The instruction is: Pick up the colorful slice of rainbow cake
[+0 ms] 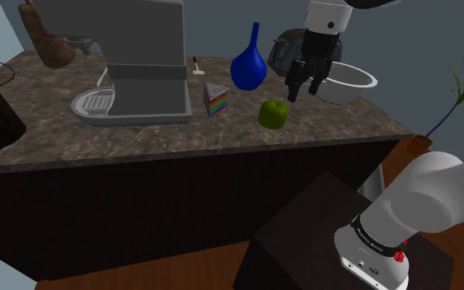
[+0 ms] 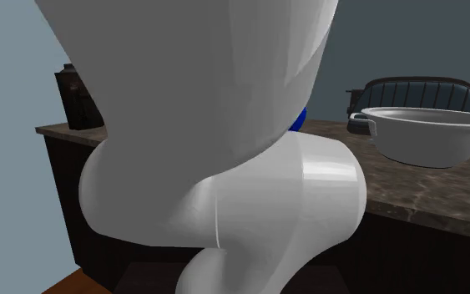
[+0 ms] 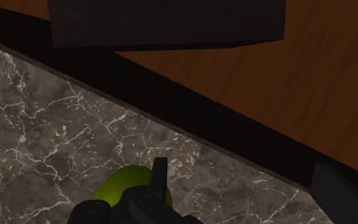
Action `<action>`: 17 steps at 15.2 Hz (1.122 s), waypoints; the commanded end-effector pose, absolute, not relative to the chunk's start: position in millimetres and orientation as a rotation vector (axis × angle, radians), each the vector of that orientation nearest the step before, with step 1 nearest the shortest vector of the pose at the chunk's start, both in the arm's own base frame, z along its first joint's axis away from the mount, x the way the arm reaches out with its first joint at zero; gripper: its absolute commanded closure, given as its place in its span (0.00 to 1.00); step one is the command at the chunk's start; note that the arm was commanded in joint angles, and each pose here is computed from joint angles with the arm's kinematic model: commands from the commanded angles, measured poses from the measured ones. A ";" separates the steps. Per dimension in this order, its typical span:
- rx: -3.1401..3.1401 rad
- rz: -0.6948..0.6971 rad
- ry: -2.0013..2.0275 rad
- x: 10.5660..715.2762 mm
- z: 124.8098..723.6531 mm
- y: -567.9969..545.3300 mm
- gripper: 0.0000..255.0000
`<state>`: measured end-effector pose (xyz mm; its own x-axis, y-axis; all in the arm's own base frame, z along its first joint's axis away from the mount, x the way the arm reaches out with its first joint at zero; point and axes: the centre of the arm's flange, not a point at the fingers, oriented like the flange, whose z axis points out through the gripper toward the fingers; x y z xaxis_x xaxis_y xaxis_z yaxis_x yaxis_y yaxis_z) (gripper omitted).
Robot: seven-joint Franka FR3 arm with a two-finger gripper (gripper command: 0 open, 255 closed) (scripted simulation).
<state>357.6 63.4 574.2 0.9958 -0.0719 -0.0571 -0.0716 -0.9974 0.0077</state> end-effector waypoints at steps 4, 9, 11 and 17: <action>3.120 -0.064 -0.306 414.8 551.5 85.6 0.00; 3.094 -0.040 -0.493 472.8 530.2 101.9 0.00; 3.081 -0.030 -0.567 496.5 521.9 106.4 0.00; 3.030 -0.001 -0.787 569.0 497.9 112.9 0.00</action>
